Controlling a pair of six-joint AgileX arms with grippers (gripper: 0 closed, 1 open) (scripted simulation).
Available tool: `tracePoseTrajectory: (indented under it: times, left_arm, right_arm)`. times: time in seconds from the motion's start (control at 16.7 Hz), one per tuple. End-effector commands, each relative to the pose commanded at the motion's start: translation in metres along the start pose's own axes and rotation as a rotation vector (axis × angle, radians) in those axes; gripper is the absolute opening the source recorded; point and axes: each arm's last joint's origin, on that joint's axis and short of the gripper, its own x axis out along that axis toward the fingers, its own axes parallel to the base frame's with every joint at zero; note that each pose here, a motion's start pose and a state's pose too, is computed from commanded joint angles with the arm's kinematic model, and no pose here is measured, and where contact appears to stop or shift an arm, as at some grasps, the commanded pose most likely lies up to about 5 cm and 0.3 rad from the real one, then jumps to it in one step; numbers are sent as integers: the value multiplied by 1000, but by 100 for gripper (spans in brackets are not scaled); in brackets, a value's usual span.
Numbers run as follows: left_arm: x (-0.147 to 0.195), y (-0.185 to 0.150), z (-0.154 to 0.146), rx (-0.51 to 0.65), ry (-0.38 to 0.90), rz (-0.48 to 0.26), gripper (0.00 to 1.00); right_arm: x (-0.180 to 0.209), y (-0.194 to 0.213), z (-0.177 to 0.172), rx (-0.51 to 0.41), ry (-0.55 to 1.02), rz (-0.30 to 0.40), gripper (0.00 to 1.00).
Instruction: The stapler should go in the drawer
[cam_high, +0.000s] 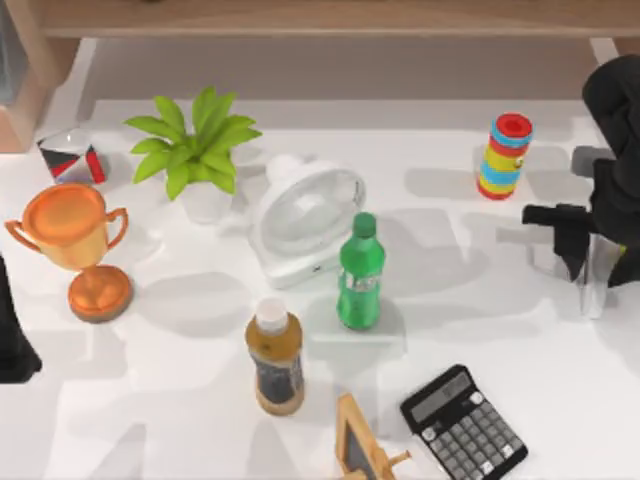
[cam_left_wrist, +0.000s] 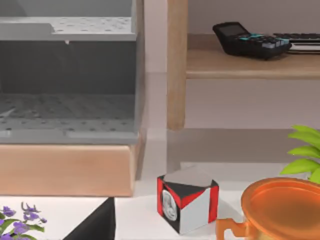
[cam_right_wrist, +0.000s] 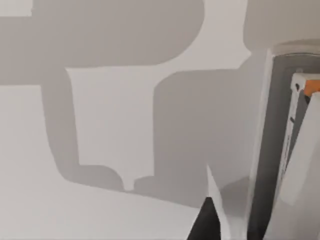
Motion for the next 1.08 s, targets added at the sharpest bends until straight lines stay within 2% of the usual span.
tracePoseTrajectory:
  times: [0.18, 0.24, 0.78, 1.08]
  left_arm:
    - [0, 0, 0, 0, 0, 0, 100]
    - [0, 0, 0, 0, 0, 0, 100]
    - [0, 0, 0, 0, 0, 0, 100]
    - [0, 0, 0, 0, 0, 0, 100]
  right_arm:
    - [0, 0, 0, 0, 0, 0, 2]
    - [0, 0, 0, 0, 0, 0, 0]
    - [0, 1, -1, 1, 2, -1, 0]
    - [-16, 6, -16, 20, 26, -39, 0]
